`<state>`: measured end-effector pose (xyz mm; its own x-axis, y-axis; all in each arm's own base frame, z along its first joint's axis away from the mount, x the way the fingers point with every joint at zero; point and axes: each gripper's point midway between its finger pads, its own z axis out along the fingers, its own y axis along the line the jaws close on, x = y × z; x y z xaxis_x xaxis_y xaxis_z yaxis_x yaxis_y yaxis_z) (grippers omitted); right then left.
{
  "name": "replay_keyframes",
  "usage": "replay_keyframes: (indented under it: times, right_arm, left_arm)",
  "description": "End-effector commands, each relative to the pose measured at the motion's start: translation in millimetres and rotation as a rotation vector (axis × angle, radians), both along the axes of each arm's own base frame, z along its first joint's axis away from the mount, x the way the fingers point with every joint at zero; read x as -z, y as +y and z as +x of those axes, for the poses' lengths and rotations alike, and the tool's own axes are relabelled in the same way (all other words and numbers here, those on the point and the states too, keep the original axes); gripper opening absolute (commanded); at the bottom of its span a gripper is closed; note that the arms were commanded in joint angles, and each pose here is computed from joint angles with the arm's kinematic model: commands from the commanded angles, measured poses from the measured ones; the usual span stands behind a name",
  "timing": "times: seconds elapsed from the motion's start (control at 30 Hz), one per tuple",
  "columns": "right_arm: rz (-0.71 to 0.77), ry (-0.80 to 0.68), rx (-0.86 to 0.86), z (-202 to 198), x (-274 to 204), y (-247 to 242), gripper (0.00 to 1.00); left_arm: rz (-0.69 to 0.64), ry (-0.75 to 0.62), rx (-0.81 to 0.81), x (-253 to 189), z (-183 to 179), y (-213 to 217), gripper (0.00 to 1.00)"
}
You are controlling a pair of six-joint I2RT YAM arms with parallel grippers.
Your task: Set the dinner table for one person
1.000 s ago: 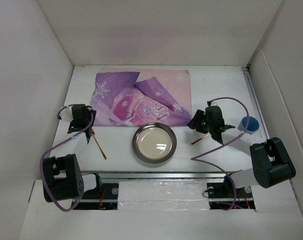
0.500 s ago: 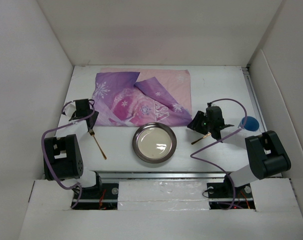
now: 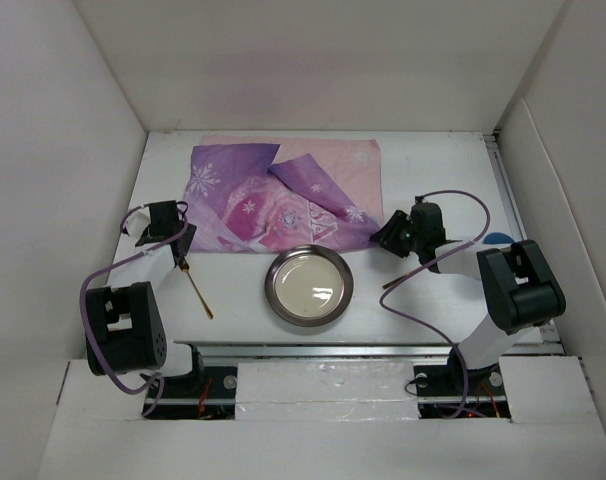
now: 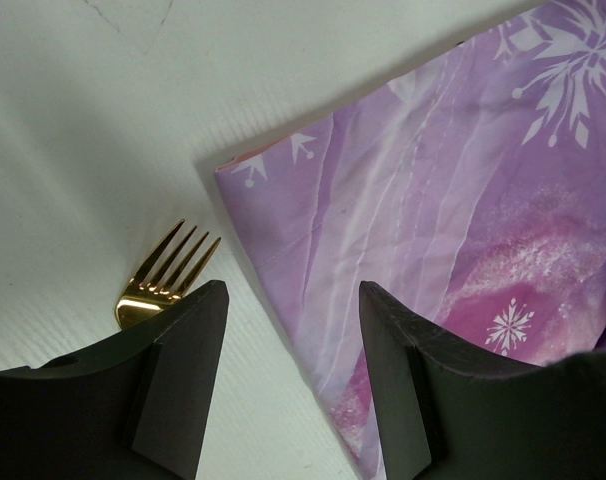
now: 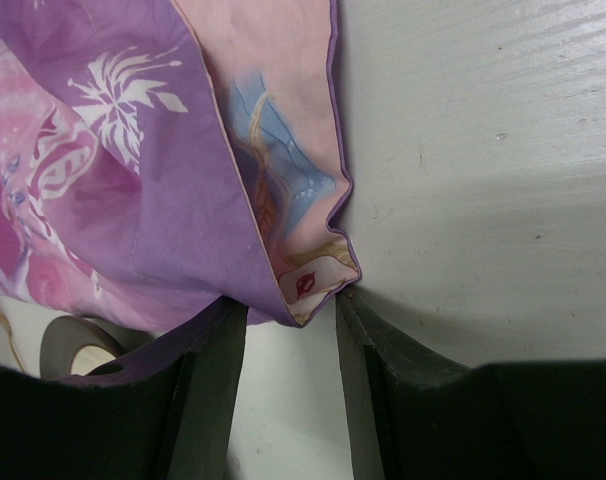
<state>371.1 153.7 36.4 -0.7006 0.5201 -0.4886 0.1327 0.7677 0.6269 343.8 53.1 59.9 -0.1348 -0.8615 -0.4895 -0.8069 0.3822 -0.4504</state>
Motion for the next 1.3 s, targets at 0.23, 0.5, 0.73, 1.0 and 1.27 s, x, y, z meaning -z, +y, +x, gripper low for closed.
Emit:
replay_keyframes:
  times: [0.23,0.5,0.73,1.0,1.27]
  right_arm:
    - [0.049,-0.076,0.094,33,-16,-7,0.42]
    - [0.083,-0.136,0.146,48,-30,-18,0.13]
    - [0.086,-0.152,0.154,52,-35,-21,0.07]
    - [0.097,-0.168,0.156,49,-37,-24,0.07]
    - [0.093,-0.200,0.150,49,-49,-28,0.00]
  left_arm:
    - [-0.042,0.041,0.021,17,-5,-8,0.42]
    - [-0.056,0.039,0.017,23,-2,-9,0.42]
    - [-0.079,0.042,0.037,29,6,-21,0.40]
    - [-0.092,0.079,0.051,46,2,-32,0.22]
    - [0.007,-0.045,0.038,7,18,-16,0.00]
